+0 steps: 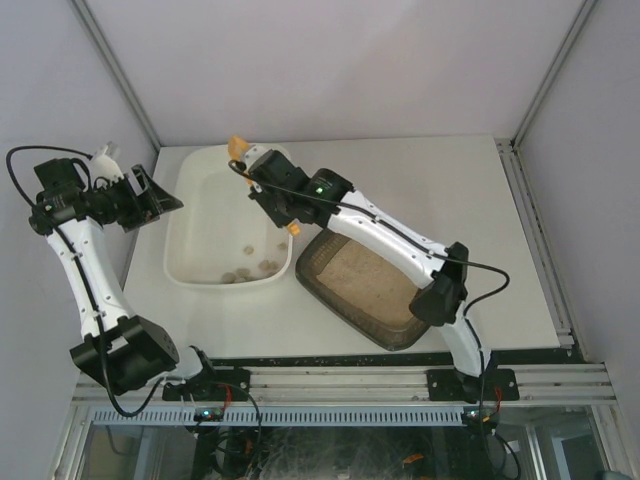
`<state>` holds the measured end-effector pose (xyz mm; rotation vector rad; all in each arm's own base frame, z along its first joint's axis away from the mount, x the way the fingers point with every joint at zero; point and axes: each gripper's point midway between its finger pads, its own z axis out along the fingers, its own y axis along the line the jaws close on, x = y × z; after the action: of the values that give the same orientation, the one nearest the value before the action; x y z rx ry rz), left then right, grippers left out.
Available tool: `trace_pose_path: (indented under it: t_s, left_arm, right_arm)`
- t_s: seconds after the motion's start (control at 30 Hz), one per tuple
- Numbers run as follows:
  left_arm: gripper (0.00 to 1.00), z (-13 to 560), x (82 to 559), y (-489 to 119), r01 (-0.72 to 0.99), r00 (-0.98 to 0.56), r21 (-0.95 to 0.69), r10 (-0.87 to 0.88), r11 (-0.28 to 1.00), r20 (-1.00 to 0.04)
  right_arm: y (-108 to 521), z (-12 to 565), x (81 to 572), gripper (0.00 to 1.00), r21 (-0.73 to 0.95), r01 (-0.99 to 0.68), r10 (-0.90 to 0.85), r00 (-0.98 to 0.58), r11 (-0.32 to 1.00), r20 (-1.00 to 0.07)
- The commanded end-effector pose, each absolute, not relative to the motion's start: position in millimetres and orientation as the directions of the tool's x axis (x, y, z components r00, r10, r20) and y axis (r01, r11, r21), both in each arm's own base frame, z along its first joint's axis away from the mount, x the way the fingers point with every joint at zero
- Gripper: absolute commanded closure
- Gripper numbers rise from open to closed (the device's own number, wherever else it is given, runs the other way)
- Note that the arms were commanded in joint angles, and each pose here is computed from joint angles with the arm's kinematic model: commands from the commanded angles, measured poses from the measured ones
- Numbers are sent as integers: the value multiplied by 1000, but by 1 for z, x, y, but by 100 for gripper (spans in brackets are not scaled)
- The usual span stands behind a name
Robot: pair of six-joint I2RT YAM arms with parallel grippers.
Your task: Clean the litter box
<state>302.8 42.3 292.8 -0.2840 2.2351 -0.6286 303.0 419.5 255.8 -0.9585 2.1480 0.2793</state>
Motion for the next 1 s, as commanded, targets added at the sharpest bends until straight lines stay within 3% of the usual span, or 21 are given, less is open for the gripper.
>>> trace_pose_path:
  t_s: [0.0, 0.17, 0.33, 0.4, 0.6, 0.77, 0.97]
  left_arm:
    - [19, 305, 300, 35, 54, -656, -528, -369, 847, -659]
    - [18, 305, 295, 29, 77, -645, -536, -368, 841, -669]
    - [18, 307, 293, 23, 109, -633, -549, -368, 829, -681]
    - [18, 306, 293, 22, 109, -626, -552, -375, 826, -684]
    - [19, 305, 297, 18, 116, -639, -597, -400, 794, -657]
    - [21, 296, 306, 20, 96, -672, -640, -425, 762, -607]
    - [22, 289, 313, 17, 121, -704, -693, -432, 710, -565]
  right_arm:
    - [410, 203, 324, 100, -220, -651, -625, -493, 726, -605]
    - [349, 195, 308, 100, -112, -637, -581, -599, 763, -552]
    - [267, 159, 255, 100, 231, -606, -477, -764, 761, -434]
    - [248, 151, 242, 100, 317, -578, -423, -792, 752, -441]
    - [227, 145, 212, 100, 355, -659, -436, -725, 663, -533]
    - [228, 132, 173, 100, 390, -719, -515, -689, 576, -511]
    - [208, 111, 170, 100, 359, -645, -488, -755, 675, -439]
